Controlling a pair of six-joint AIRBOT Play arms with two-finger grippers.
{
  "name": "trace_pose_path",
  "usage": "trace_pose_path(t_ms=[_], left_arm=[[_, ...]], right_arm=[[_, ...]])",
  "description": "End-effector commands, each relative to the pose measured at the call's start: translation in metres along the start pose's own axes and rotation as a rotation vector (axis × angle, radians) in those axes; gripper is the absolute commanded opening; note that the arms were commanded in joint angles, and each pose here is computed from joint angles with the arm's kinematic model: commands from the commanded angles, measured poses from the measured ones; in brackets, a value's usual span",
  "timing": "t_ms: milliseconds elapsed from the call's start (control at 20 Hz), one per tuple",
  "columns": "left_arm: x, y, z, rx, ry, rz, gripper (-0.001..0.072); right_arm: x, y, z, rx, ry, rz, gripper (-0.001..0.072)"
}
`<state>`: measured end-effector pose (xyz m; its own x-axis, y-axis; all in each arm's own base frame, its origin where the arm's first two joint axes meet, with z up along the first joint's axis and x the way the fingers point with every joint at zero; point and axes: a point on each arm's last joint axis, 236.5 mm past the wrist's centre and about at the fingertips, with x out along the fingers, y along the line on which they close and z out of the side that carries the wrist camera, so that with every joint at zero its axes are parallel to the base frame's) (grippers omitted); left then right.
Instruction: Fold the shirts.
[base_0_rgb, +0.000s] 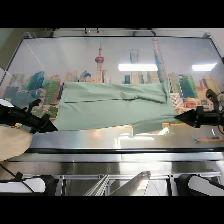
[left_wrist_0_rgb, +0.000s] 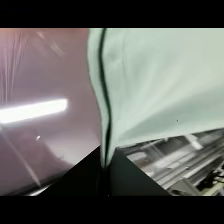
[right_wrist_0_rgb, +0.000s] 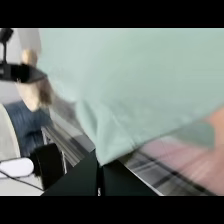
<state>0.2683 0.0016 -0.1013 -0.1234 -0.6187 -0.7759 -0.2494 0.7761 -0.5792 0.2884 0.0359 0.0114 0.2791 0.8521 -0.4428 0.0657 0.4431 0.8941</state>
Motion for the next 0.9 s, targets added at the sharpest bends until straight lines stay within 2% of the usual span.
trace_pose_path(t_ms=[0, 150, 400, 650, 850], left_arm=[[-0.035, -0.004, 0.002, -0.056, -0.11, -0.103, 0.0022], [-0.057, -0.036, 0.015, -0.016, -0.216, -0.245, 0.0022], [-0.055, -0.075, 0.027, 0.056, -0.223, -0.319, 0.0022], [-0.064, -0.124, 0.076, 0.192, -0.223, -0.325, 0.0022], [-0.062, -0.133, 0.123, 0.195, -0.212, -0.312, 0.0021]], right_arm=[[-0.023, 0.01, 0.017, 0.001, -0.081, 0.019, 0.0024], [-0.019, 0.018, 0.021, -0.024, -0.09, 0.045, 0.0024], [-0.011, 0.02, 0.049, -0.045, -0.188, 0.034, 0.0024], [0.011, -0.003, 0.085, -0.078, -0.287, -0.068, 0.0024], [0.015, -0.028, 0.12, -0.057, -0.356, -0.114, 0.0024]])
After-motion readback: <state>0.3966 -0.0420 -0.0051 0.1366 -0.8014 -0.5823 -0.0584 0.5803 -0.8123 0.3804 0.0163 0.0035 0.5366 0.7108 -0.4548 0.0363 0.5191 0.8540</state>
